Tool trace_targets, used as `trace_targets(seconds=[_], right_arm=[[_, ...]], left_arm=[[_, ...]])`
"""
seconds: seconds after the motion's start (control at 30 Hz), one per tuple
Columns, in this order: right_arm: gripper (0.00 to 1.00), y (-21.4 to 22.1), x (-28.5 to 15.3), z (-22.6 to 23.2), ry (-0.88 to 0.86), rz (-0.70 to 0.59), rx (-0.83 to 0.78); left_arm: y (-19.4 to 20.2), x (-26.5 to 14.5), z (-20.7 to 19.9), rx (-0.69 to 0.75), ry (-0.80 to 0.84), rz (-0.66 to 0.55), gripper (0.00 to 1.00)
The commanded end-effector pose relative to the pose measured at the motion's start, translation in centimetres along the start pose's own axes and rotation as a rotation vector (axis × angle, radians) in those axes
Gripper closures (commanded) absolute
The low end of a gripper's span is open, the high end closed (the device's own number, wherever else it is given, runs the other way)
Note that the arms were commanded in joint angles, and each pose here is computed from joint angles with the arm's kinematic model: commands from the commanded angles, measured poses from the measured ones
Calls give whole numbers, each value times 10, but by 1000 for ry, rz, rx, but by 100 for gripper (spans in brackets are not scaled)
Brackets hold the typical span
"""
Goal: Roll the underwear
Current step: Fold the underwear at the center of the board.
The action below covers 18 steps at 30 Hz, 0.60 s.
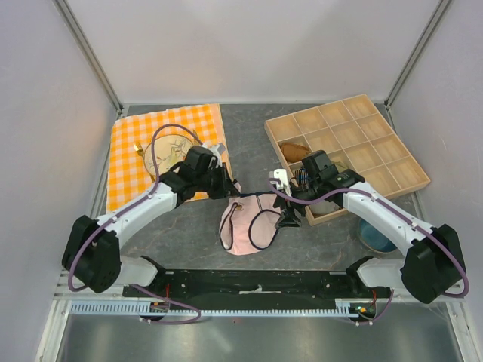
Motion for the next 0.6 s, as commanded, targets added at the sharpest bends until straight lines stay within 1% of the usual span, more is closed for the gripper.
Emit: trace_targets(seconds=[0.0,0.27,0.4,0.57], right_arm=[[24,-21,-9,-3,20,-48,-87],[23,-22,-11,0,23,-52,-104],[23,-22,-12,-1,30,-45,-111],[23,-21,-13,-1,31,-39,-115]], left_arm=[[-7,16,-37,-25,108,11,98],[-2,56,-58,-26,118,68,98],[-4,71,-64,-35,116,71,98],[3,93,-64,-40,98,119,98]])
Point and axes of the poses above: each gripper's point midway between its finger pads, its own x axis out along the fingers, its own z axis along the line the jaws close on, y = z × x, the point moved 8 cm from there along -x, back along the fingers, and after that the axes turned 10 degrees about -x, right-handed, at the moved point
